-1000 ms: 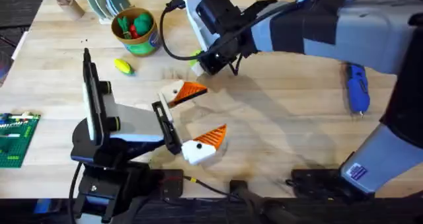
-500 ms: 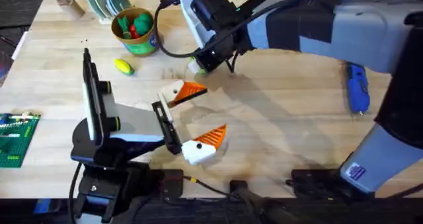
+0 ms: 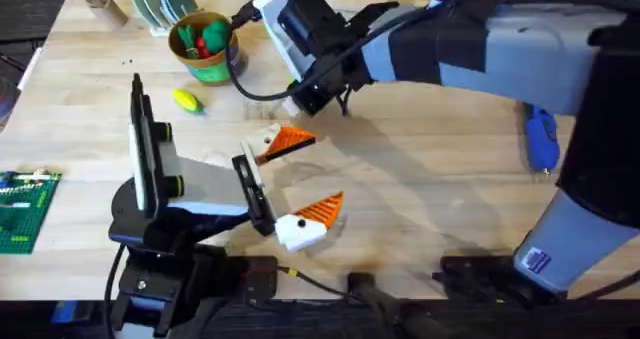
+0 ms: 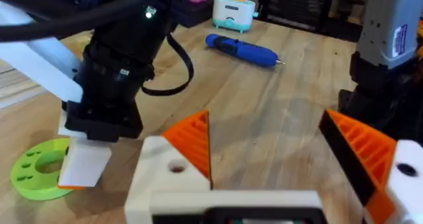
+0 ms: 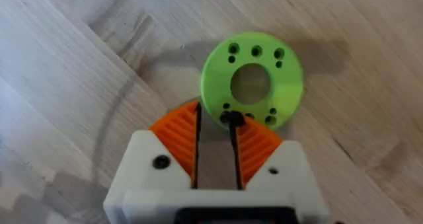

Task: Pick up the gripper from the table and insert it into the empty holder that is missing its gripper. Then pick up a screw, insert it into the mounting hole, and use the screwdriver to tighten it. Finally, clean up the table by picking up the vegetable and placing it into the bucket.

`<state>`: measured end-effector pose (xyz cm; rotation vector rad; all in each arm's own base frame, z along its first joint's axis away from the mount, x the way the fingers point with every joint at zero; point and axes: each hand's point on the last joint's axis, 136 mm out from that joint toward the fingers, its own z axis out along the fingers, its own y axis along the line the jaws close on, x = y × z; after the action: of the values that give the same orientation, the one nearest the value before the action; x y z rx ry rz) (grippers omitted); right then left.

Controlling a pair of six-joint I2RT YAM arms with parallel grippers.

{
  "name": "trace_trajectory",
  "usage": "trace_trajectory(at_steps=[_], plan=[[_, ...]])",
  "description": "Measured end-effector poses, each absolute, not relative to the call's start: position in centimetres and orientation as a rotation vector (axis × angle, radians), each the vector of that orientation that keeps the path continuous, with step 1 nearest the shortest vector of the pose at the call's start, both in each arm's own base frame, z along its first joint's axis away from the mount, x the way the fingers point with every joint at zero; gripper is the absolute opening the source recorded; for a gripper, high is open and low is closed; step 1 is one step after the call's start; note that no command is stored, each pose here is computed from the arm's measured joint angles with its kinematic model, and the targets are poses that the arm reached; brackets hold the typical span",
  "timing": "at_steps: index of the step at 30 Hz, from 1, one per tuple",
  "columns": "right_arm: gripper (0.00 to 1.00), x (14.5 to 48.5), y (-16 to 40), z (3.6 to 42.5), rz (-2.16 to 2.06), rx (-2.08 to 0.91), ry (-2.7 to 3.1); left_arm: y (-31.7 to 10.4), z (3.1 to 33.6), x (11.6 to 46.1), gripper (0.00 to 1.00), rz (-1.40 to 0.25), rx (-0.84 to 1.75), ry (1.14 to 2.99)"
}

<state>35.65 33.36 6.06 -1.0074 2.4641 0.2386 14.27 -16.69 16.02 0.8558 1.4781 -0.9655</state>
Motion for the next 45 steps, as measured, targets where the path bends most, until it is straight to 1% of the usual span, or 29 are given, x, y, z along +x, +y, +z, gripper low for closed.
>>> trace_trajectory(at_steps=[3,9,17,19,20,37,45], plan=[[0.305,35.7,33.3,6.1,0.234,-1.006,2.462,-16.7,16.0,14.3,0.993,-0.966,0.856,1.478],[0.162,35.9,33.2,6.1,0.219,-1.004,2.459,-16.7,16.0,14.3,0.993,-0.966,0.856,1.478],[0.087,35.9,33.2,6.1,0.215,-1.002,2.458,-16.7,16.0,14.3,0.993,-0.966,0.856,1.478],[0.021,36.0,33.2,6.2,0.215,-1.002,2.456,-16.7,16.0,14.3,0.992,-0.966,0.856,1.478],[0.01,36.0,33.2,6.1,0.214,-1.002,2.456,-16.7,16.0,14.3,0.993,-0.966,0.856,1.478],[0.007,35.9,33.1,6.2,0.208,-1.004,2.463,-16.7,16.0,14.3,0.993,-0.966,0.856,1.478],[0.007,36.6,33.0,7.6,0.2,-0.995,2.477,-16.7,16.0,14.3,0.993,-0.966,0.856,1.478]])
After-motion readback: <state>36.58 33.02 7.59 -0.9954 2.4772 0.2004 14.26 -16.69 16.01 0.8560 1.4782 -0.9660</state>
